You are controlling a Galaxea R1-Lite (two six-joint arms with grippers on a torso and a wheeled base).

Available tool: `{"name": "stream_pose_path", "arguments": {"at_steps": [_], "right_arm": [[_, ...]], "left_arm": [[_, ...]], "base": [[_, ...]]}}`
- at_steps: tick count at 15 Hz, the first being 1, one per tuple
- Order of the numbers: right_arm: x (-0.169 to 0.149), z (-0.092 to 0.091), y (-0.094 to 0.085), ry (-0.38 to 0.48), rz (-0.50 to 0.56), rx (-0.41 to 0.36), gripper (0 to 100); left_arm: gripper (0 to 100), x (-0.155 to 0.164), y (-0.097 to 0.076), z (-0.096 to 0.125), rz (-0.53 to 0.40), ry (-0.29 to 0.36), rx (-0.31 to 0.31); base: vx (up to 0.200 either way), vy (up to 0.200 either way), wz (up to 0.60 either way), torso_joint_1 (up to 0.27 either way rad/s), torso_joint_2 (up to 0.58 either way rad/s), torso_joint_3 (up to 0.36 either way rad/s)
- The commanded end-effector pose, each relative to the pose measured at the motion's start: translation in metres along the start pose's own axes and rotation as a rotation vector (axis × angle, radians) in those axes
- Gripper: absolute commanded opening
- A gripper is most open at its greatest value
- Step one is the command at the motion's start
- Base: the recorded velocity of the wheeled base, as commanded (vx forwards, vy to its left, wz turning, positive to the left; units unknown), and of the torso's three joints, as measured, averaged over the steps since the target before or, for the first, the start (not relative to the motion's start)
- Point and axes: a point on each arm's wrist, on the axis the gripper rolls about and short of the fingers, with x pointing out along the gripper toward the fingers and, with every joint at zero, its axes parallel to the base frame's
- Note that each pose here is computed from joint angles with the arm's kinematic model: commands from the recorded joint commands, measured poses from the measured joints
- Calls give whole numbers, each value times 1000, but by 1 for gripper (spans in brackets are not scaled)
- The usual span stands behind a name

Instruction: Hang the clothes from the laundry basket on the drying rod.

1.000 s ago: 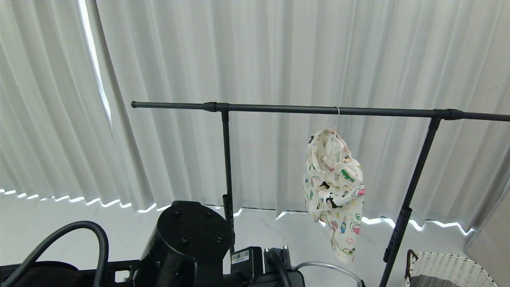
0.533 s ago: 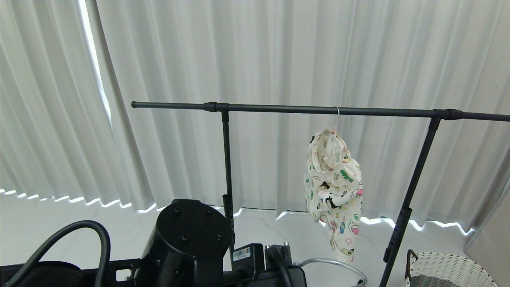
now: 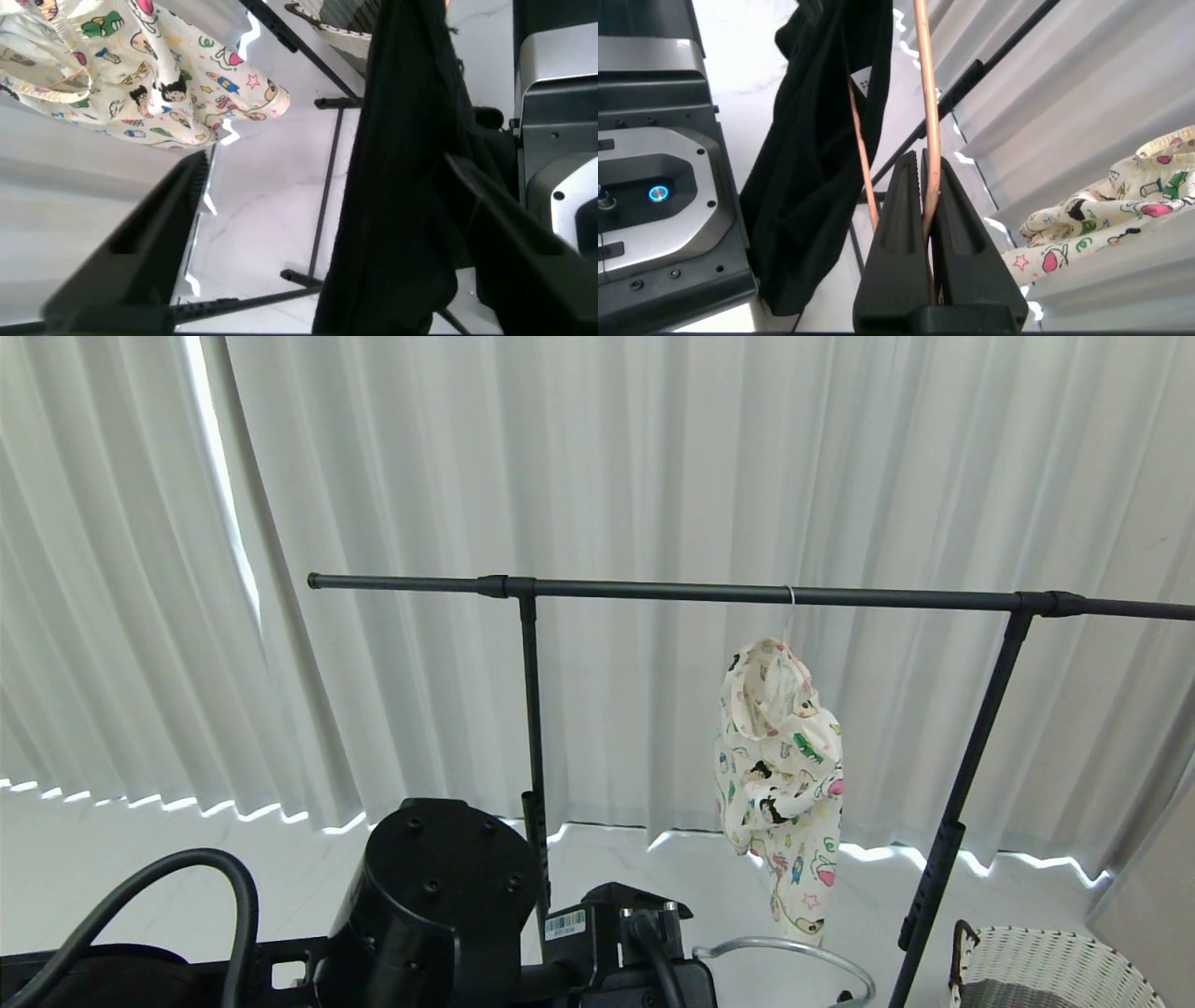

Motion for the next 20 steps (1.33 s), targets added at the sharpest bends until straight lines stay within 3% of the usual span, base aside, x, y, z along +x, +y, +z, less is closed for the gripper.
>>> {"name": "stream_pose_path", "arguments": {"at_steps": [1, 6, 7, 11, 18, 19, 20], "right_arm": [[1, 2, -1, -8, -2, -2, 0], [0, 6, -2, -22, -8, -3, 0], [0, 6, -2, -22, -8, -3, 0], [0, 5, -5, -13, -34, 7, 0], [0, 5, -5, -14, -37, 6, 0], [1, 5, -5, -8, -43, 5, 100], [1, 5, -6, 2, -59, 5, 100]], "left_arm": [[100, 0, 0, -1, 0, 0, -4], [100, -1, 3, -2, 9, -1, -15], [0, -2, 4, -3, 13, 0, -17], [0, -2, -3, -12, 11, 5, -19], [0, -2, 2, -16, 43, -5, -23], [0, -2, 2, -16, 44, -3, -25], [0, -2, 2, -16, 43, -2, -25]], "base": [[0, 0, 0, 0, 0, 0], [0, 0, 0, 0, 0, 0], [0, 0, 0, 0, 0, 0], [0, 0, 0, 0, 0, 0], [0, 0, 0, 0, 0, 0], [0, 0, 0, 0, 0, 0], [0, 0, 0, 0, 0, 0]]}}
